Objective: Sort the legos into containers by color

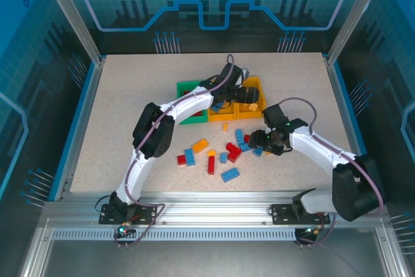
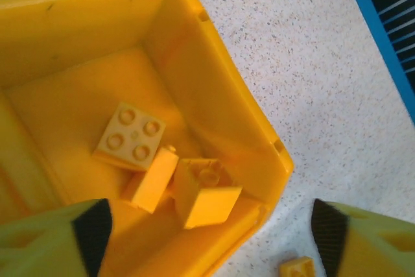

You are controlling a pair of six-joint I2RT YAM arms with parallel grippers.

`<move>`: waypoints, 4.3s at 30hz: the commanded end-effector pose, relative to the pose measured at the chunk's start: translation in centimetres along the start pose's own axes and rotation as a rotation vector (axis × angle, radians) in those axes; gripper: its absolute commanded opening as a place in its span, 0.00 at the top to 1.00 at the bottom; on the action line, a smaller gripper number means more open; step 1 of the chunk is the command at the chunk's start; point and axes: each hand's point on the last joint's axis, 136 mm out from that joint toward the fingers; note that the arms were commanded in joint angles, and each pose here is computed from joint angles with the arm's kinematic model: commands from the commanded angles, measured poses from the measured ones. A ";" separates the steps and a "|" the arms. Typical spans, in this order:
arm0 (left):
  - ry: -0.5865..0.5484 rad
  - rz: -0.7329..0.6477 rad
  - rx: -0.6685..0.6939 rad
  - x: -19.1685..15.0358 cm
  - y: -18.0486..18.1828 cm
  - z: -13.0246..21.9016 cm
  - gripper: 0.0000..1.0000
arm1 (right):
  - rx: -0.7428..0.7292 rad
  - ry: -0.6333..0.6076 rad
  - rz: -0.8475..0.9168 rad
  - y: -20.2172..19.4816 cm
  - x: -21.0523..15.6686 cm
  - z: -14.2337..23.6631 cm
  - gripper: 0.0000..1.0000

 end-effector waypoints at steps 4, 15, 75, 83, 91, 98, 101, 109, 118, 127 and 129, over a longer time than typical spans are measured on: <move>-0.119 -0.030 0.009 2.0 -1.5 6.3 0.01 | 0.013 0.029 -0.057 1.8 -4.4 1.2 0.29; -0.134 0.011 0.127 -0.3 3.6 10.2 0.01 | 0.037 0.103 -0.181 6.8 -10.3 -0.5 0.26; 0.031 0.119 0.387 -15.8 14.7 18.3 0.01 | 0.020 -0.153 0.187 16.6 19.6 -3.6 0.74; 0.124 0.018 0.370 -17.9 14.1 17.0 0.02 | 0.007 -0.153 0.202 17.6 21.9 -4.6 0.47; 0.287 -0.277 0.285 -19.8 11.5 14.6 0.04 | 0.074 -0.199 0.200 17.9 21.1 -0.5 0.29; 0.342 -0.333 0.297 -21.0 11.8 13.8 0.06 | 0.019 -0.269 0.124 11.6 21.9 3.6 0.25; 0.346 -0.328 0.299 -21.0 12.0 13.4 0.12 | -0.013 -0.281 0.055 7.5 22.2 4.0 0.24; 0.379 -0.310 0.290 -21.5 11.9 12.5 0.34 | -0.108 -0.256 -0.065 -0.9 21.8 3.1 0.23; 0.324 -0.259 0.283 -19.7 10.9 12.8 0.62 | -0.022 -0.179 0.018 0.5 21.0 -0.4 0.28; 0.155 -0.249 0.154 -13.2 5.5 13.6 0.63 | 0.009 -0.141 0.101 2.3 19.3 -2.4 0.46; 0.119 -0.248 0.117 -11.5 4.1 13.3 0.63 | 0.015 -0.142 0.103 2.4 19.0 -2.5 0.46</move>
Point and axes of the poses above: each hand's point on the last joint's axis, 136 mm out from that joint toward the fingers, its own z axis back along the fingers, its own y axis along the line the jaws close on, x = y × z, and after that the axes turned 1 degree about z, right-handed
